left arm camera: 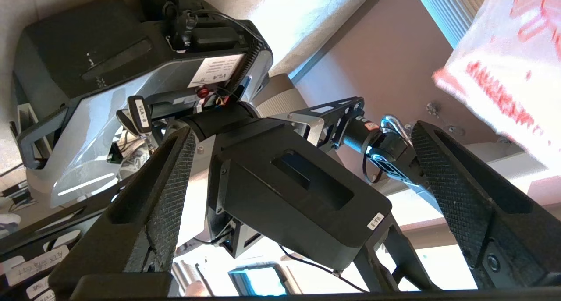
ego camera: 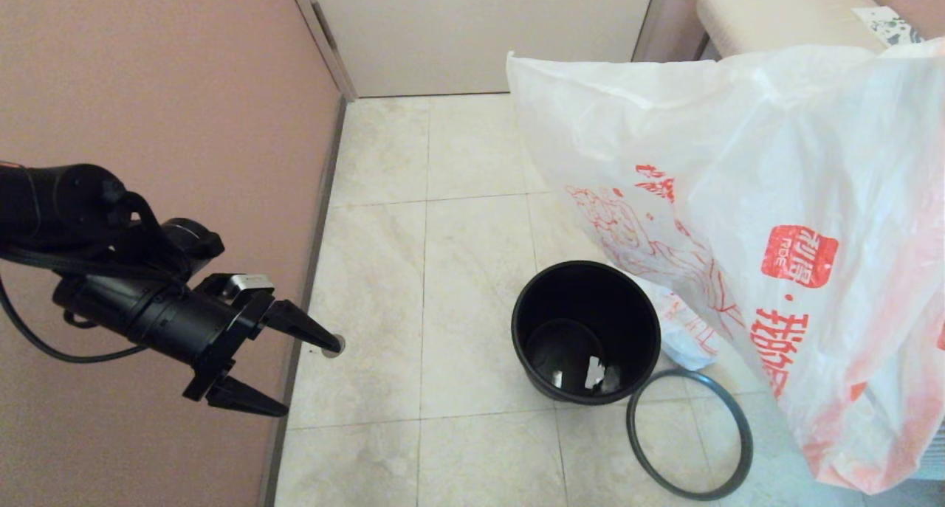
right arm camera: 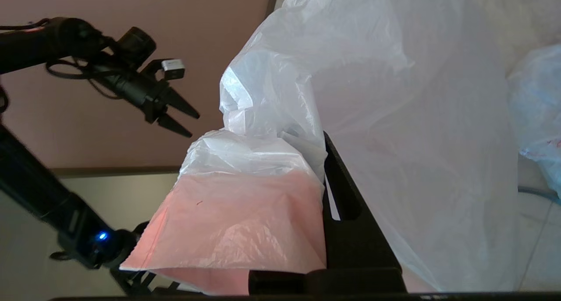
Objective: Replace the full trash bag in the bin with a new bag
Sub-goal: Put the new garbage bag on the trash can
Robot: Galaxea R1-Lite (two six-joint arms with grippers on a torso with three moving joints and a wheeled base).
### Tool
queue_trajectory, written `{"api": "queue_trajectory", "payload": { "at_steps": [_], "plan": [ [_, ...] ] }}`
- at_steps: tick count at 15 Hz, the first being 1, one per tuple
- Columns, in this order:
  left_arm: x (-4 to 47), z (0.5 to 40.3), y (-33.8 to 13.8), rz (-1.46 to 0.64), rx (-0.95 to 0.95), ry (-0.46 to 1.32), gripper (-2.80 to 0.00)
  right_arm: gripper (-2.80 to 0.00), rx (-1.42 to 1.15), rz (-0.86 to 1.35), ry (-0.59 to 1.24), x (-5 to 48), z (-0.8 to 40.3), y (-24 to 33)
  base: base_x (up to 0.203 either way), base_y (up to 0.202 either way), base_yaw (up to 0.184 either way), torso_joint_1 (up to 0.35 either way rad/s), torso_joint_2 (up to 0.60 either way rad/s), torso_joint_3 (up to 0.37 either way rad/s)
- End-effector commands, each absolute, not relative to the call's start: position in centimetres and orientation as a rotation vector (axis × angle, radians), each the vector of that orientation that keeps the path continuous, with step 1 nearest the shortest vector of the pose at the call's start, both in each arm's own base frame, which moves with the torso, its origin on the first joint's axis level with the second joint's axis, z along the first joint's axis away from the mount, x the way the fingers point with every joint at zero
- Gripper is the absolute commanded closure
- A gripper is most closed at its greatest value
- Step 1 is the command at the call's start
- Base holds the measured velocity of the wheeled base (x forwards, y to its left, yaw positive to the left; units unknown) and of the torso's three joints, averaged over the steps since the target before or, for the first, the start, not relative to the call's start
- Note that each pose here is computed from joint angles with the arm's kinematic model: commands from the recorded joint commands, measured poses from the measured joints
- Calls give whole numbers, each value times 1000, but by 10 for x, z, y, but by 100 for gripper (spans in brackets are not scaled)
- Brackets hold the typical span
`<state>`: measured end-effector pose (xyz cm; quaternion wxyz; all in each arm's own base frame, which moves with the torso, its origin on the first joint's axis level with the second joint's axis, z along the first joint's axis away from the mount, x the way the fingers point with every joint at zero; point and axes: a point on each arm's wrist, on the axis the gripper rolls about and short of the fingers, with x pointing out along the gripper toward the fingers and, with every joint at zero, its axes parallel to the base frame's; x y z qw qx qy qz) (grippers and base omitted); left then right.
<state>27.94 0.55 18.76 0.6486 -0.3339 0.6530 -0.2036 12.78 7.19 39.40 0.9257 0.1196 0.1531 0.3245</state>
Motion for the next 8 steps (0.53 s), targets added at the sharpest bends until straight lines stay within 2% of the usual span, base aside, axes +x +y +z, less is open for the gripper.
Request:
{"api": "queue_trajectory", "payload": {
  "at_steps": [1, 4, 8],
  "plan": [
    [279, 188, 6, -461, -768, 1491, -280, 0, 271, 669, 310, 118, 403, 67, 0, 0, 0, 0, 0, 0],
    [279, 183, 5, -455, -780, 1515, -280, 0, 294, 710, 242, 106, 421, 65, 0, 0, 0, 0, 0, 0],
    [281, 181, 5, -455, -780, 1517, -280, 0, 328, 711, 286, 102, 419, 64, 0, 0, 0, 0, 0, 0]
  ]
}}
